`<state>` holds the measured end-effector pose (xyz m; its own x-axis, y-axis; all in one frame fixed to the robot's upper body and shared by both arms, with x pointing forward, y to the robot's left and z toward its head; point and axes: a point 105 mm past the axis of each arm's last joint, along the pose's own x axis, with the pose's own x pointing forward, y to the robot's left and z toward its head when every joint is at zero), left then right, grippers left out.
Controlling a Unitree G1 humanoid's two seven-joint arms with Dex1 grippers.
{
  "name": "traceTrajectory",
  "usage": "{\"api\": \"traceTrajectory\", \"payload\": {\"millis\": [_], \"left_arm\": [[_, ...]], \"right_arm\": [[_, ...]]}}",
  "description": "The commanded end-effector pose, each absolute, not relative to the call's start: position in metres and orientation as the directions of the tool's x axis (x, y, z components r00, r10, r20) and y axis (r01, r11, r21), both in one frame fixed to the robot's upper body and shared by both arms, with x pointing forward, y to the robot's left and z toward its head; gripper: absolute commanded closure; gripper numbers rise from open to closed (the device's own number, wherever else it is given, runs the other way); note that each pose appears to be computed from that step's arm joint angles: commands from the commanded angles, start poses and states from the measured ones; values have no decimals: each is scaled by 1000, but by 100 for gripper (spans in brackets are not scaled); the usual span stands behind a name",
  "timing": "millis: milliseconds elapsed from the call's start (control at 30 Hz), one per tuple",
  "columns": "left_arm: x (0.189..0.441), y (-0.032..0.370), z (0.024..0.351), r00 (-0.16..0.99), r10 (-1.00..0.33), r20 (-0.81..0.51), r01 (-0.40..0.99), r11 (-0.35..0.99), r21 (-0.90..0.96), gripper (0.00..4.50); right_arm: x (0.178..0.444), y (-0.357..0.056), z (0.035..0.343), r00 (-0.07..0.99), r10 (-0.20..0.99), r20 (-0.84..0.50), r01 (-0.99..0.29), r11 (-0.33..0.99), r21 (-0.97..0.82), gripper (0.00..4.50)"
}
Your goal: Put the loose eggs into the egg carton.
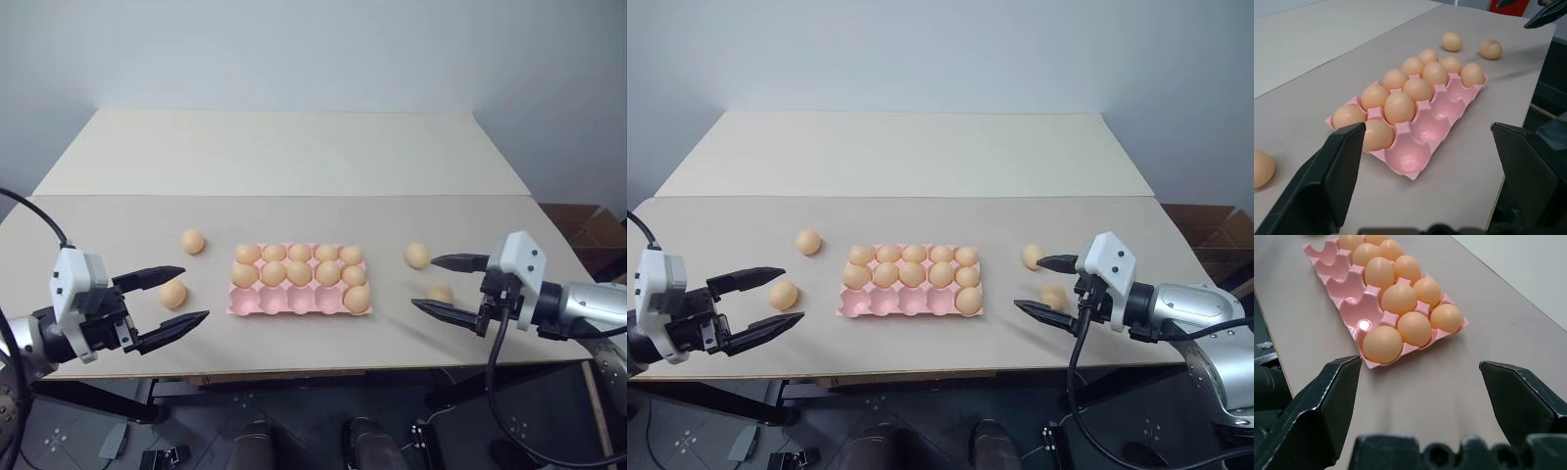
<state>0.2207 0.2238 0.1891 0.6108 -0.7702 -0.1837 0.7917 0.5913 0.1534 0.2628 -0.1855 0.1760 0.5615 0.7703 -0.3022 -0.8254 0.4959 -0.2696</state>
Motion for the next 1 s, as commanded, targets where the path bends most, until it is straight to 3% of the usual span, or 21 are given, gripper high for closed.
{"api": "traceTrajectory", "payload": {"millis": [33,200,400,567,767,933,1000], "left_arm": [[222,218,194,600,-778,-185,799,571,186,4],[222,208,205,529,-832,-167,847,508,155,4],[224,196,204,432,-886,-171,900,409,153,4],[225,189,203,392,-905,-166,917,370,148,4],[224,190,202,394,-904,-167,916,372,150,4],[221,193,201,417,-892,-172,906,393,157,0],[219,197,200,441,-881,-174,895,416,163,0]], "right_arm": [[261,-192,186,588,755,-290,-803,502,-321,0],[267,-202,176,655,673,-343,-755,578,-309,0],[287,-222,155,766,473,-436,-615,737,-280,0],[304,-230,130,793,337,-508,-514,818,-260,0],[319,-231,109,792,256,-554,-445,863,-239,0],[323,-227,119,818,268,-509,-427,876,-224,166],[323,-215,137,839,295,-458,-440,862,-252,232]]}}
